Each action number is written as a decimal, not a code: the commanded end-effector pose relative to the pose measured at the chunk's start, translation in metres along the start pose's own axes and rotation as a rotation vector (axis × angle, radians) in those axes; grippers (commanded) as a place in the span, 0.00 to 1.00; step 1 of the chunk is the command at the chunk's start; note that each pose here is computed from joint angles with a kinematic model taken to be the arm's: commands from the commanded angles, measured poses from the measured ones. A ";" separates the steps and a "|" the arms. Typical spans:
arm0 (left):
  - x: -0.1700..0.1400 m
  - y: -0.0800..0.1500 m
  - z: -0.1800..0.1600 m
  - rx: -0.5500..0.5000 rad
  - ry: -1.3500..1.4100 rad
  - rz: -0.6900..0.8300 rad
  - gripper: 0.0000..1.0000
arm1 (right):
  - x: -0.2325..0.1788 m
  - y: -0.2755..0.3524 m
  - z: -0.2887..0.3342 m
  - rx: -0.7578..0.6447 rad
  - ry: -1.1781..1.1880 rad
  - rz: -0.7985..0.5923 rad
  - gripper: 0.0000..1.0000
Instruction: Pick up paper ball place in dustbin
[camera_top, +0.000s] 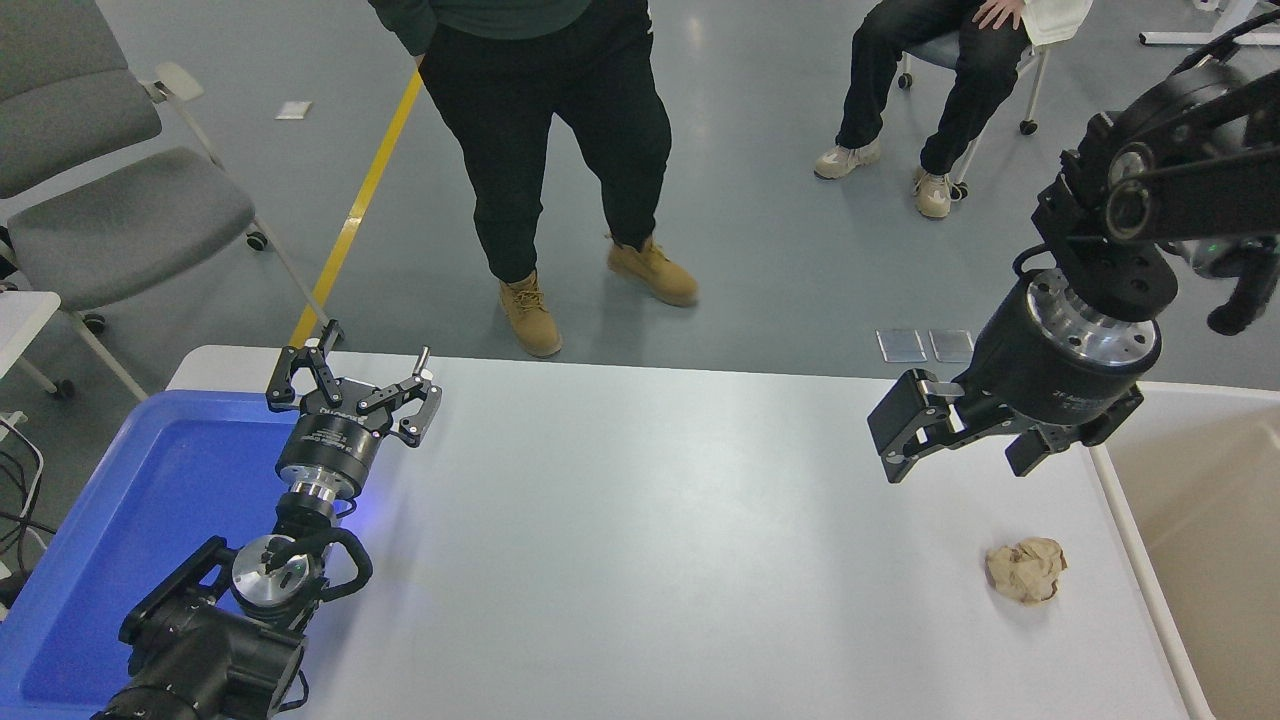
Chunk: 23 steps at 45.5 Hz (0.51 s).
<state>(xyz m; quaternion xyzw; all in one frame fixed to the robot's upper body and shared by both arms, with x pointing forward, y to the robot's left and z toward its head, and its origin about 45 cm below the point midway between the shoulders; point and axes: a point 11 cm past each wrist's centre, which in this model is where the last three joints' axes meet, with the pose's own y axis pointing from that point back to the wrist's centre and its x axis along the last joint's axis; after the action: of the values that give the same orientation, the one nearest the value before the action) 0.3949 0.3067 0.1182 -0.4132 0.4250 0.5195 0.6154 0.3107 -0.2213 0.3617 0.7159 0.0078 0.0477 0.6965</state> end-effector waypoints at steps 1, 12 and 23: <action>0.000 0.000 0.000 0.000 0.000 0.000 0.99 | 0.000 -0.001 0.000 0.000 0.002 -0.002 1.00; 0.000 0.000 0.000 0.002 -0.002 0.000 0.99 | 0.000 -0.002 0.001 0.004 -0.003 -0.003 1.00; 0.000 0.000 0.000 0.003 -0.003 0.000 0.99 | 0.007 -0.007 0.004 0.004 -0.012 0.021 1.00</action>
<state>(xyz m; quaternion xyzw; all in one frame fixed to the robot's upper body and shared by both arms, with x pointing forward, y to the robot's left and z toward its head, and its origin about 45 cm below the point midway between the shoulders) 0.3948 0.3068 0.1182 -0.4126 0.4248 0.5198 0.6157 0.3119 -0.2221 0.3595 0.7170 0.0074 0.0465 0.6954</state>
